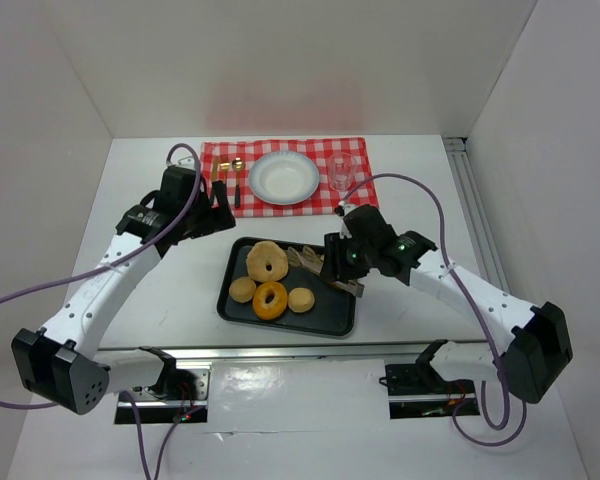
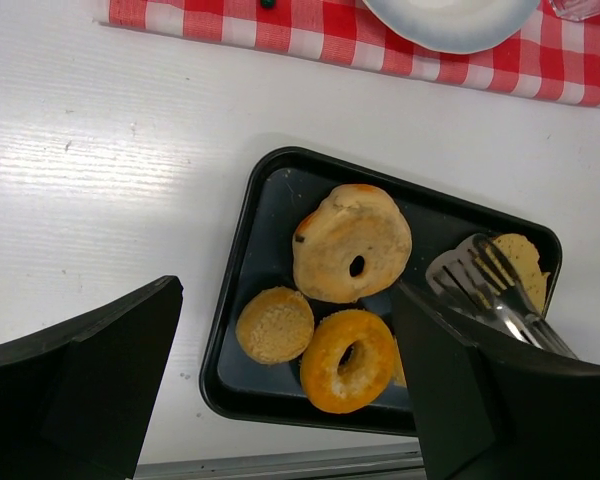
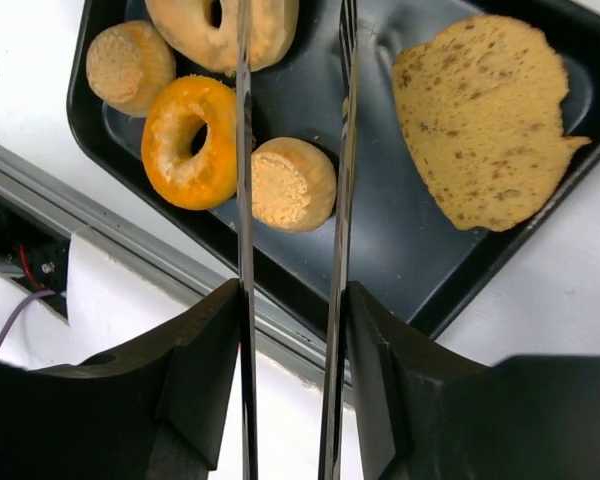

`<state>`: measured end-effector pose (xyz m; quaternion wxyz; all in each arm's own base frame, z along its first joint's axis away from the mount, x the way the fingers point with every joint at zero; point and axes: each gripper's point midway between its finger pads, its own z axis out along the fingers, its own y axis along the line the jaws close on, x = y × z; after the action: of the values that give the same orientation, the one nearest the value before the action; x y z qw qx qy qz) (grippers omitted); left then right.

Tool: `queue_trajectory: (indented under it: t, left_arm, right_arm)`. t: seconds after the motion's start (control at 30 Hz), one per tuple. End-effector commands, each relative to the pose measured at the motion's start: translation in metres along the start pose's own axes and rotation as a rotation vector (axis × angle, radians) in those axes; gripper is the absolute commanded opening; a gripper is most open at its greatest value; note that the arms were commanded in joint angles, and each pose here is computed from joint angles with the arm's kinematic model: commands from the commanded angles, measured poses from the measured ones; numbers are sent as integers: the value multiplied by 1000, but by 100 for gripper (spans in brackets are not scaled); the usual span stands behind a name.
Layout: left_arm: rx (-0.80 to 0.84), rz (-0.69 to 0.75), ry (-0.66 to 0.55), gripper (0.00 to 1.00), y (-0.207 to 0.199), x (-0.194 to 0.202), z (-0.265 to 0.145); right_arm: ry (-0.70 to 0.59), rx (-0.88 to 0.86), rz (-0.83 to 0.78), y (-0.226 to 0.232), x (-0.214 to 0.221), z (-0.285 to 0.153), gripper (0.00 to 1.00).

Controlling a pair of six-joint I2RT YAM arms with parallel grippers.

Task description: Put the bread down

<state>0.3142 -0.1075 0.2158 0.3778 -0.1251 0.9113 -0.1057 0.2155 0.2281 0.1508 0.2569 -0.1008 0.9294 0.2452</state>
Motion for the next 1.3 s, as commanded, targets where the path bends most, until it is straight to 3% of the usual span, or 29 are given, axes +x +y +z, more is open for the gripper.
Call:
queue_trajectory:
  t: [0.0, 0.67, 0.77, 0.93, 1.27]
  left_arm:
    - [10, 0, -45, 99, 2, -9, -12]
    - [-12, -14, -26, 99, 6, -2, -5]
    - [-12, -14, -26, 99, 6, -2, -5]
    - [-8, -15, -33, 99, 6, -3, -8]
    - [-32, -55, -100, 99, 17, -18, -20]
  right_arm:
    - [-6, -69, -29, 21, -12, 1, 53]
    - [27, -193, -112, 42, -19, 39, 58]
    - [28, -220, -134, 45, -18, 38, 51]
    - [8, -186, -146, 43, -28, 22, 26]
    - [-118, -118, -190, 43, -72, -25, 19]
